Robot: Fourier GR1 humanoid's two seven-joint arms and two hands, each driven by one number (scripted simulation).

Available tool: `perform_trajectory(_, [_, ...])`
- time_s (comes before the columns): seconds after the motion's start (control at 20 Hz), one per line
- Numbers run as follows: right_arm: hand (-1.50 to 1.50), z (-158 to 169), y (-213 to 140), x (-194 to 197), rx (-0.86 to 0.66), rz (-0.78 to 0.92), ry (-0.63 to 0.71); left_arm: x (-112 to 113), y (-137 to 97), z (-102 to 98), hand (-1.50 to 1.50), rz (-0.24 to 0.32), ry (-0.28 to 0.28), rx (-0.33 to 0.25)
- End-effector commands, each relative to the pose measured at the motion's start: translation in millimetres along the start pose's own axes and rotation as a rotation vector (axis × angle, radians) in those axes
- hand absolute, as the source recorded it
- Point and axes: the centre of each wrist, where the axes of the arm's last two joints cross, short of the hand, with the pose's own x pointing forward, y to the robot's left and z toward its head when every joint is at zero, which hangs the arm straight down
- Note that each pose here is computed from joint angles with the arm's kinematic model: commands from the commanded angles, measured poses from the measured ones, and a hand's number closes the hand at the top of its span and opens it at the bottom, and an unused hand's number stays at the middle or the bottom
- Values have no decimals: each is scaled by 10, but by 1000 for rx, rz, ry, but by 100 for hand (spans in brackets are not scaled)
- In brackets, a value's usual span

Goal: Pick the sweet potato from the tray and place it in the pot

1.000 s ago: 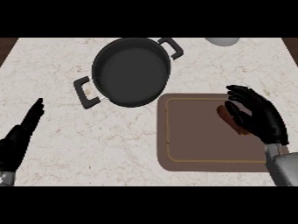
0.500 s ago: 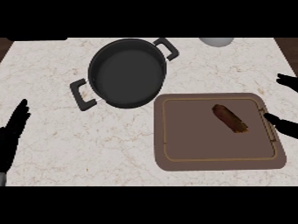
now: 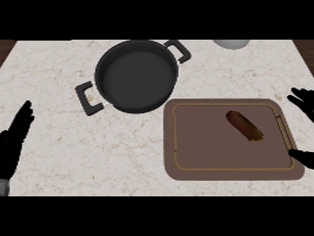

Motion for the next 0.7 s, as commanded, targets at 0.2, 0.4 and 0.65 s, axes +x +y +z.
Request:
perform_trajectory(0.2, [-150,-291,-87,572,280,209,112,109,-76,3,0,-5,-10,-16])
perform_trajectory(0.4, [-150,-437,91,772,457,350,237,152,-41,-89,0,-3,-23,-38])
perform_trajectory(0.65, [-150,-701,284,1033,634,382,321,220,-106,7,0,20,-18,-17])
